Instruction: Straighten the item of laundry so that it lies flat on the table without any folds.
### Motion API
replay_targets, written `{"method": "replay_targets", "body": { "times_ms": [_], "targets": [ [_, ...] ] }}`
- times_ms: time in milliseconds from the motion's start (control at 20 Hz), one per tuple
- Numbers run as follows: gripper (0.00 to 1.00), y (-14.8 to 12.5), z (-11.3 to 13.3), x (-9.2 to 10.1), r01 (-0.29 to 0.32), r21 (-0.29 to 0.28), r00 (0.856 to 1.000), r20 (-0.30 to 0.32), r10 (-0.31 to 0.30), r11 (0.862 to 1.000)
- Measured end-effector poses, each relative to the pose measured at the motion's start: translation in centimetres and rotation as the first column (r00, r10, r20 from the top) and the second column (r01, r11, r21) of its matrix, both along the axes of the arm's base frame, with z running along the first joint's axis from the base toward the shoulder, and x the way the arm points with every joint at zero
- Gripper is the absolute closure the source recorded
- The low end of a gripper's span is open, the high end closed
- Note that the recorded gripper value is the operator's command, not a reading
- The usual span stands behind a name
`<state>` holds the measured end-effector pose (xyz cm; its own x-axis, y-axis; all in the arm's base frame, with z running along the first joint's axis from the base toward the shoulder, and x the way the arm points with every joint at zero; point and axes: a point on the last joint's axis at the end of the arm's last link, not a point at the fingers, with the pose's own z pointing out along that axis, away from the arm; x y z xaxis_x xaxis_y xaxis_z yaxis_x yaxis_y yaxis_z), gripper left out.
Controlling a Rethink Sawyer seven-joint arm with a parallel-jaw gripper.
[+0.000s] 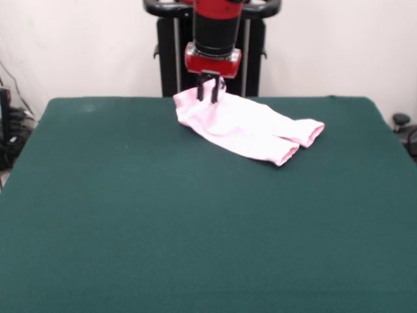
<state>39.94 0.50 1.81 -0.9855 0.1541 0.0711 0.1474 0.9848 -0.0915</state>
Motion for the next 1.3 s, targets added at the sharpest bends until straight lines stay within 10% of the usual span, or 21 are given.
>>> {"method": "replay_targets", "body": {
  "times_ms": [50, 100, 1300],
  "targets": [
    [1.00, 0.0, 0.0, 0.1, 0.003, -0.006, 1.000, 0.008, -0.003, 1.000],
    [0.00, 0.1, 0.1, 0.2, 0.005, -0.012, 1.000, 0.015, -0.005, 1.000],
    [0.00, 0.1, 0.0, 1.1, 0.059, -0.035, 0.994, 0.089, -0.056, 0.998]
  ]
}}
